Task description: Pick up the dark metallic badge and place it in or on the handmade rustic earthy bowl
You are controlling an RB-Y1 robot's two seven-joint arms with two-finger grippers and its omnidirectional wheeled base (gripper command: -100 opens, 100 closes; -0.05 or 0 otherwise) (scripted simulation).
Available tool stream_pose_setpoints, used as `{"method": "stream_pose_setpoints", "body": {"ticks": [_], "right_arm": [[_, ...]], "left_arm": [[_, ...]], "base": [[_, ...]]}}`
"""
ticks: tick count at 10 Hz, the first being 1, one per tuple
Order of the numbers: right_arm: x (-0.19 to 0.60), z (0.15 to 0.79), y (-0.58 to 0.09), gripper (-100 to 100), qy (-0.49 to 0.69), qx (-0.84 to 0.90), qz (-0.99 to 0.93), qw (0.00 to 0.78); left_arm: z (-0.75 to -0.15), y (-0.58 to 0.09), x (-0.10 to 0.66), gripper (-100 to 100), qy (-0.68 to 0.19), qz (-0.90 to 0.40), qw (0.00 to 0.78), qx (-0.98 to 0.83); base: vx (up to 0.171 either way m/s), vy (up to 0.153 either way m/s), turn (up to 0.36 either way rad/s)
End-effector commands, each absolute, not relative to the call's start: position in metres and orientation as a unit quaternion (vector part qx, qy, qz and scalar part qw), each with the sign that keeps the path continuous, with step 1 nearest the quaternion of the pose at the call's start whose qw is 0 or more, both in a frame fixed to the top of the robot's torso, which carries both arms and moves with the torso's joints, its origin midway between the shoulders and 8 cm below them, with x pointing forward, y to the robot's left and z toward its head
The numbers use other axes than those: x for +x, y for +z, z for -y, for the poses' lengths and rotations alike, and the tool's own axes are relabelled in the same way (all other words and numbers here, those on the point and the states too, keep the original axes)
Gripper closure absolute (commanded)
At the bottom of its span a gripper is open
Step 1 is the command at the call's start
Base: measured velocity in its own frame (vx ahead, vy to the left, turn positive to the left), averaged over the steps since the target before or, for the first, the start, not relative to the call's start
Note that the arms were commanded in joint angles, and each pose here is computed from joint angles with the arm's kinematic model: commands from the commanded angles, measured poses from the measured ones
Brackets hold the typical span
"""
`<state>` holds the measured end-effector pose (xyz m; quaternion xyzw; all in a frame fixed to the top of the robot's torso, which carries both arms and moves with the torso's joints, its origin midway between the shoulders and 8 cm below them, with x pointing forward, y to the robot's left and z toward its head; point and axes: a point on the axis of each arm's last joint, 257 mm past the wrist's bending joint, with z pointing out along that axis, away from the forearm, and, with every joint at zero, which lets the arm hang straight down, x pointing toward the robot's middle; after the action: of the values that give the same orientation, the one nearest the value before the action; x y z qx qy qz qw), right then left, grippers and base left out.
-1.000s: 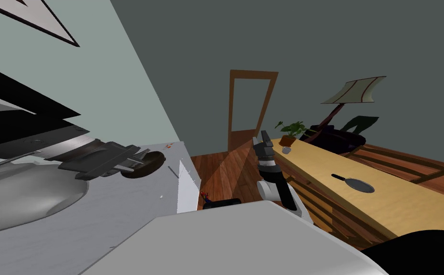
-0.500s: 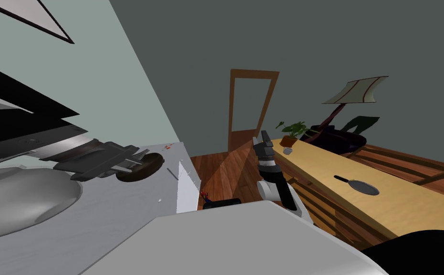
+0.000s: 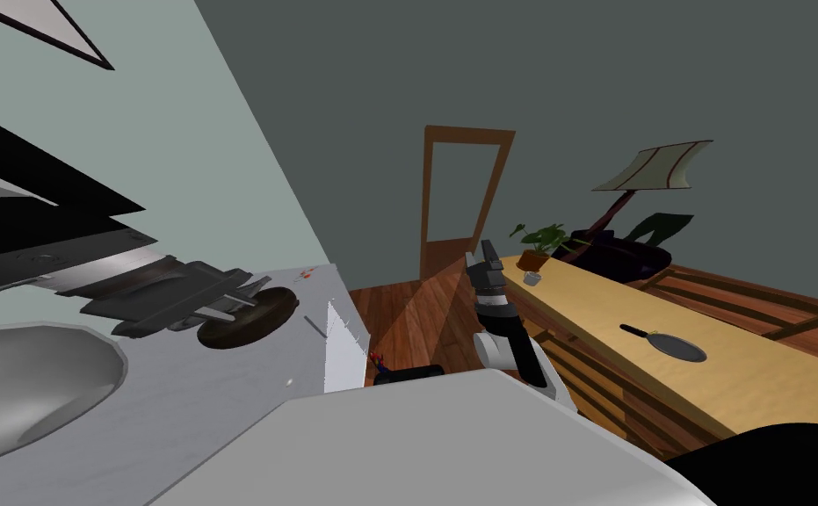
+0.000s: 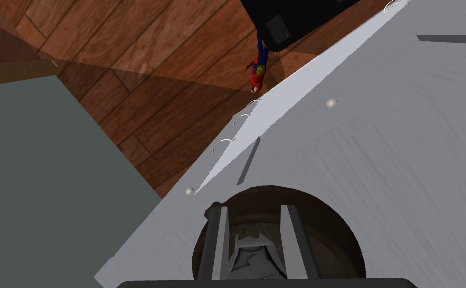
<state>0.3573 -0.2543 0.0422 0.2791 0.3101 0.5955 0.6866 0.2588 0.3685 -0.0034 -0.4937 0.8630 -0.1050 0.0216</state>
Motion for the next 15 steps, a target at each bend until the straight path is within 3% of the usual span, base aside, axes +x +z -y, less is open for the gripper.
{"method": "stream_pose_setpoints", "body": {"ticks": [1,13,14,15], "right_arm": [[0.357,0.254,0.042,0,0.595,0.279,-0.310,0.687],[0.357,0.254,0.042,0,0.596,0.279,-0.310,0.687],[0.357,0.254,0.042,0,0.596,0.279,-0.310,0.687],[0.357,0.254,0.042,0,0.596,0.279,-0.310,0.687]], "left_arm": [[-0.370,-0.003,0.256,100,-0.099,-0.865,0.018,-0.492],[-0.389,0.000,0.219,100,-0.025,-0.875,-0.025,-0.483],[-0.390,0.000,0.217,-100,-0.023,-0.875,-0.027,-0.483],[-0.390,0.000,0.217,-100,-0.023,-0.875,-0.027,-0.483]], "base": [[0.030,0.011,-0.003],[0.032,0.016,-0.009],[0.000,0.000,0.000],[0.000,0.000,0.000]]}}
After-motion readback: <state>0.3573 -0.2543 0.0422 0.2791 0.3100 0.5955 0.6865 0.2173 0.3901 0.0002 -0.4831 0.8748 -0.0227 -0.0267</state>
